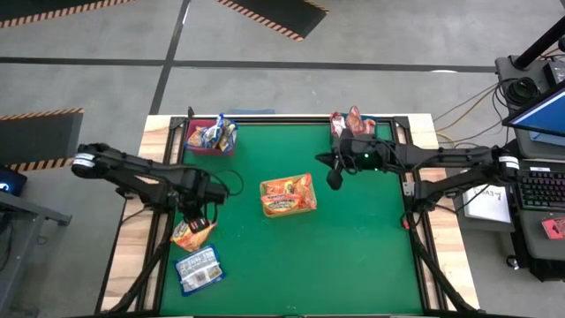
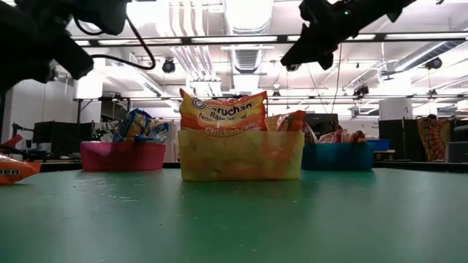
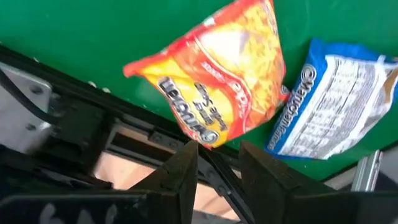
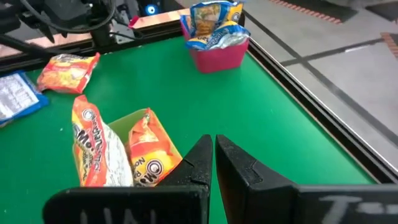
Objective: Sort Maruchan noodles
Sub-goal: Put the orange noodle pack into the yellow bin
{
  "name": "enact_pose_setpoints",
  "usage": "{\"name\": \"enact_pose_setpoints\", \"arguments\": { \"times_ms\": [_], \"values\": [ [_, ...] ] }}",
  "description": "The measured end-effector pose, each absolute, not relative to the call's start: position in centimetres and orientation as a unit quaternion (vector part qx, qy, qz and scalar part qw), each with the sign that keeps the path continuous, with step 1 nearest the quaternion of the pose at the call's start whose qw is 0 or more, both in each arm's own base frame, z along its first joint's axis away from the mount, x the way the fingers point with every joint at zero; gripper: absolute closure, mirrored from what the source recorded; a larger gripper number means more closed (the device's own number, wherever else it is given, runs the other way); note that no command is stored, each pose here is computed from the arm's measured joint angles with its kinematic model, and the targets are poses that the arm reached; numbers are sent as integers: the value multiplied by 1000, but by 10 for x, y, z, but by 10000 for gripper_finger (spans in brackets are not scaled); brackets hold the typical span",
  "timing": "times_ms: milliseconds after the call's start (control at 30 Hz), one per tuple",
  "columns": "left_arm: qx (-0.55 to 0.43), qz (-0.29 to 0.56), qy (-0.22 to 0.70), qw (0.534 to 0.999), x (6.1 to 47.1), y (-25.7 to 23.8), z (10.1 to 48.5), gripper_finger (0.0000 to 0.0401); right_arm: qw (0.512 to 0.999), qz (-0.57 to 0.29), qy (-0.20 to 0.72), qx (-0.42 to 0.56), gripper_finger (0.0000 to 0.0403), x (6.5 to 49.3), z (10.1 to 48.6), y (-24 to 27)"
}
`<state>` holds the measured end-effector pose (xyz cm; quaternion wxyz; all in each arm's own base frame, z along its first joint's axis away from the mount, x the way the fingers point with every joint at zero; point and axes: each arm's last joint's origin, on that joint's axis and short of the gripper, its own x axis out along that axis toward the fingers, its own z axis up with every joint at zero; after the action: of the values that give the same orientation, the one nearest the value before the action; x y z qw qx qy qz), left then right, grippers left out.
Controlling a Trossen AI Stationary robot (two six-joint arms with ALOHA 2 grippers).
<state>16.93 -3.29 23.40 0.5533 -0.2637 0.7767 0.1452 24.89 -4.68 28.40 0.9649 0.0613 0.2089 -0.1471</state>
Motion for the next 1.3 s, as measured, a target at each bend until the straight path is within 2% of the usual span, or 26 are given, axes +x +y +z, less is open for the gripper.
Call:
{"name": "enact_pose_setpoints", "arguments": {
  "times_ms": [200, 400, 667, 967, 1100, 1300],
  "values": [
    [-244, 159, 801, 524, 174, -55, 222, 301, 970, -141, 196, 34, 394, 241, 291, -45],
    [-204, 163, 801, 539, 186, -73, 205, 301, 972, -138, 188, 32, 394, 236, 296, -44],
    [-119, 209, 801, 548, 197, -75, 183, 301, 971, -138, 189, 37, 394, 236, 295, -44],
    [-106, 185, 802, 558, 209, -79, 166, 301, 971, -139, 190, 39, 394, 237, 295, -44],
    [-109, 165, 791, 579, 217, -82, 160, 301, 971, -139, 190, 40, 394, 237, 295, -44],
    [-110, 92, 745, 651, 232, -89, 167, 301, 971, -139, 190, 42, 394, 237, 294, -44]
  ]
}}
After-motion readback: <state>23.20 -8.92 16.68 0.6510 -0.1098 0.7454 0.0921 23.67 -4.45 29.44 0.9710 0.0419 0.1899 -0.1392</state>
